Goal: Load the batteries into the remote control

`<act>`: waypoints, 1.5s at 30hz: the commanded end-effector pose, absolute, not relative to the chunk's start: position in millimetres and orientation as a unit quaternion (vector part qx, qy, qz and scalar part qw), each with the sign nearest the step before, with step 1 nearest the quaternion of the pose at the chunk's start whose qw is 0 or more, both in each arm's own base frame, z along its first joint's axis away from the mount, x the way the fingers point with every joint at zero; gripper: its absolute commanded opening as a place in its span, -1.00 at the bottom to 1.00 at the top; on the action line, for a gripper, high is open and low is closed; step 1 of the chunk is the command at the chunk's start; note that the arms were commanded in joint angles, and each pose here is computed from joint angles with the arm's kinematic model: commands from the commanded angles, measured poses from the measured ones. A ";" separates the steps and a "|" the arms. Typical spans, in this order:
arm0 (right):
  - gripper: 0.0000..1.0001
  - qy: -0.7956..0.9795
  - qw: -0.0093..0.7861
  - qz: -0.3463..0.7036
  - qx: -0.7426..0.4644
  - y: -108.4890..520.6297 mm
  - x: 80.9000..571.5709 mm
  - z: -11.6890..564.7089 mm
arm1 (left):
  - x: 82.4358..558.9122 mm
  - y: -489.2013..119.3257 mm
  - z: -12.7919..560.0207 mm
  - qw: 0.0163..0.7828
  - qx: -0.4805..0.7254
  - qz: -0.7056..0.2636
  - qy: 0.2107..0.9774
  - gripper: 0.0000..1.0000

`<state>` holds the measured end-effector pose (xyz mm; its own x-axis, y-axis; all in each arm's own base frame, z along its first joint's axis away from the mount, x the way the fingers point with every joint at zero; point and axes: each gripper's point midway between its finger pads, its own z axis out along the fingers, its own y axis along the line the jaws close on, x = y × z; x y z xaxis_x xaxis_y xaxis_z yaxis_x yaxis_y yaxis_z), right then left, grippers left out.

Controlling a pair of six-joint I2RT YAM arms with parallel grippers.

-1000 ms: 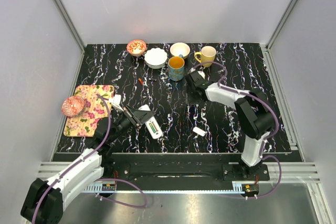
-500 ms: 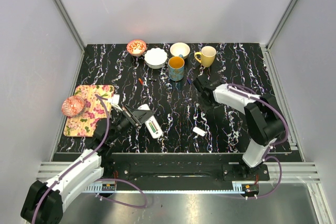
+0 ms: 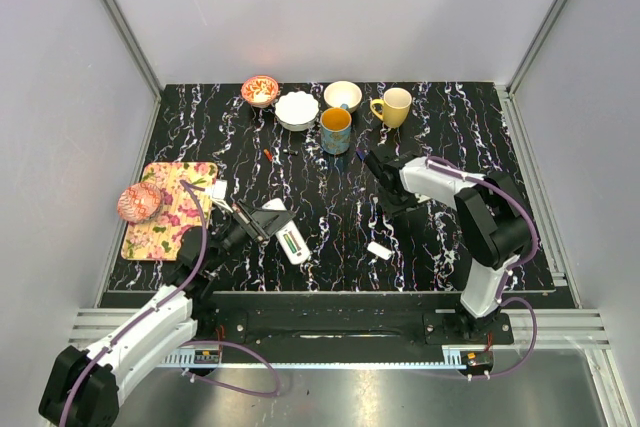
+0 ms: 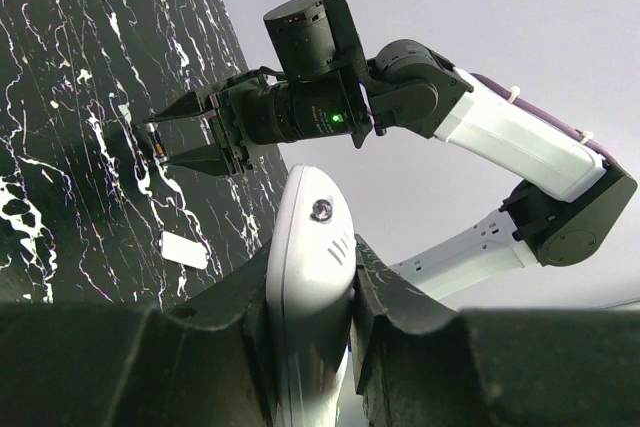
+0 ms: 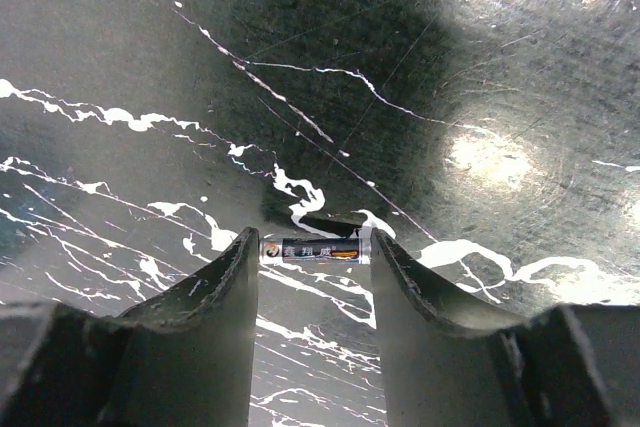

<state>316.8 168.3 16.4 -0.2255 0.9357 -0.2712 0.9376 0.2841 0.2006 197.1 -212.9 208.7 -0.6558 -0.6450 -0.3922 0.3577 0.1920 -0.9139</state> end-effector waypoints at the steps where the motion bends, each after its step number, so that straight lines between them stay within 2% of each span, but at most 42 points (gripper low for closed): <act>1: -0.03 0.784 0.163 -0.037 0.597 154.9 304.4 12.6 | 191.9 -214.0 233.7 0.419 -0.087 -0.649 0.630 -1.00; 3: 0.11 0.792 0.165 -0.032 0.587 155.8 303.9 17.2 | 192.2 -214.1 234.1 0.418 -0.087 -0.648 0.630 -1.00; 4: 0.26 0.794 0.164 -0.032 0.585 155.8 304.1 18.4 | 191.7 -214.3 234.8 0.418 -0.086 -0.649 0.629 -1.00; 7: 0.43 0.801 0.162 -0.028 0.576 157.7 303.8 24.0 | 192.5 -214.3 234.8 0.419 -0.088 -0.649 0.629 -1.00; 13: 0.50 0.816 0.172 -0.022 0.552 157.7 305.9 38.2 | 191.2 -215.1 235.2 0.416 -0.086 -0.650 0.630 -1.00; 19: 0.53 0.880 0.275 -0.015 0.388 144.6 331.7 107.5 | 190.7 -213.5 236.4 0.420 -0.086 -0.648 0.630 -1.00; 21: 0.55 0.907 0.324 -0.001 0.269 146.8 345.9 130.4 | 190.7 -212.9 234.9 0.420 -0.088 -0.647 0.630 -1.00; 22: 0.59 0.913 0.332 -0.002 0.238 146.4 347.4 133.5 | 191.3 -212.4 234.6 0.421 -0.090 -0.646 0.630 -1.00; 23: 0.65 0.930 0.335 -0.006 0.151 146.1 343.3 134.4 | 191.6 -211.9 233.6 0.422 -0.091 -0.645 0.630 -1.00; 24: 0.64 0.925 0.366 0.037 0.096 164.9 358.0 142.5 | 191.6 -212.0 232.5 0.422 -0.092 -0.644 0.631 -1.00; 25: 0.55 0.930 0.355 0.081 0.042 182.9 353.6 139.2 | 192.9 -211.4 231.4 0.424 -0.094 -0.642 0.632 -1.00; 27: 0.47 0.930 0.345 0.106 -0.067 198.8 350.0 125.8 | 193.8 -210.8 228.8 0.425 -0.096 -0.639 0.634 -1.00; 28: 0.36 0.935 0.318 0.118 -0.100 206.5 343.2 115.5 | 193.9 -211.0 229.4 0.426 -0.095 -0.639 0.633 -1.00; 30: 0.28 0.948 0.250 0.088 -0.176 204.3 337.2 84.9 | 193.9 -210.9 229.5 0.428 -0.092 -0.638 0.634 -1.00; 31: 0.16 0.951 0.236 0.064 -0.191 199.9 337.2 75.1 | 193.4 -211.1 229.6 0.429 -0.089 -0.637 0.634 -1.00; 32: 0.13 0.950 0.215 0.052 -0.219 197.1 334.7 59.6 | 192.4 -211.3 229.7 0.430 -0.085 -0.638 0.633 -1.00; 38: 0.01 0.945 0.217 0.056 -0.240 203.3 342.6 43.9 | 188.7 -210.0 230.0 0.437 -0.076 -0.636 0.632 -1.00; 45: 0.00 0.948 0.206 0.039 -0.239 198.7 344.5 32.3 | 188.7 -210.6 230.7 0.442 -0.067 -0.631 0.634 -1.00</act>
<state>333.0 192.3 28.6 -0.8338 -0.4001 -0.3804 -0.4303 0.9027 -0.0064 190.1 -210.3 218.4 -0.6287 -0.6424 -0.4383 0.4167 0.1976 -0.8873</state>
